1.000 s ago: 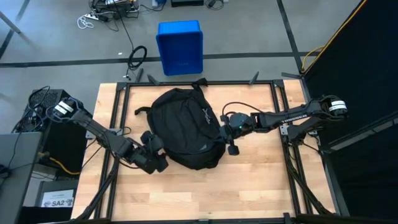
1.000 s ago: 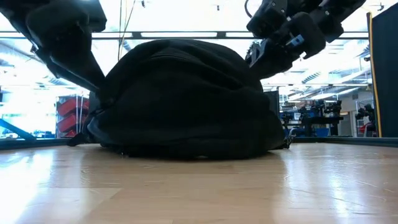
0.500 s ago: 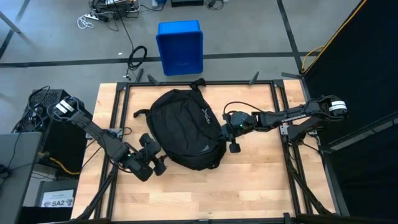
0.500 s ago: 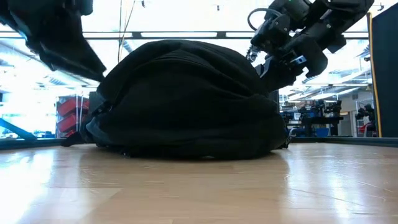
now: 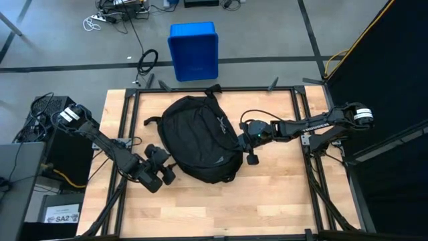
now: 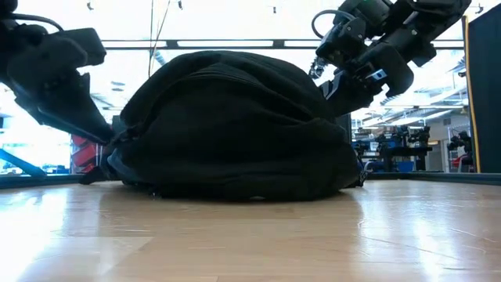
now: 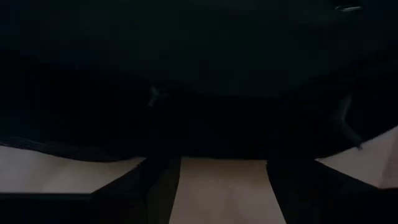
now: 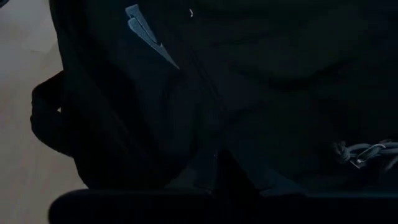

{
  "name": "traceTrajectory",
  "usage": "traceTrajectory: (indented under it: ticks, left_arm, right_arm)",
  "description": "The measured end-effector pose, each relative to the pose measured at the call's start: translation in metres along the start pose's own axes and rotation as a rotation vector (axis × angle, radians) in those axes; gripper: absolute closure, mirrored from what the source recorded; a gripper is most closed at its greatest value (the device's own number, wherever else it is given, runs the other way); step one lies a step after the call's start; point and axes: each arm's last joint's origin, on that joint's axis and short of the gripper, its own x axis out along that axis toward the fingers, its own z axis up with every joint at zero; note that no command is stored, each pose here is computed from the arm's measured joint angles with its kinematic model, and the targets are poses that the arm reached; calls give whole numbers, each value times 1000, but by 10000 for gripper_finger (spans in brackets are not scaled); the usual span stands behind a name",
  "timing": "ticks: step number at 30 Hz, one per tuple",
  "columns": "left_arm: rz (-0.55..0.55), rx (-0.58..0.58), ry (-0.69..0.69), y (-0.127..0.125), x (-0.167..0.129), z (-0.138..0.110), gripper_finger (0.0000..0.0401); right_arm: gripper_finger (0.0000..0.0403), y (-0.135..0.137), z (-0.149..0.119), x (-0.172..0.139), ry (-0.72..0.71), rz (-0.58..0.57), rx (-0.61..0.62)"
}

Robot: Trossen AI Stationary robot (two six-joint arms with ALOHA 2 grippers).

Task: Unpack backpack
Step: Close the black backpack

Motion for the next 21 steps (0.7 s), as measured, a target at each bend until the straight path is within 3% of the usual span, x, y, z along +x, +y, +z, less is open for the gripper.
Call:
traceTrajectory:
  ticks: [10, 21]
  left_arm:
    - [142, 138, -73, 12, 11, 16, 194]
    - [97, 321, -67, -3, 17, 66, 194]
  right_arm:
    - [401, -1, 4, 0, -42, -8, -1]
    - [394, -1, 5, 0, -52, -9, 24]
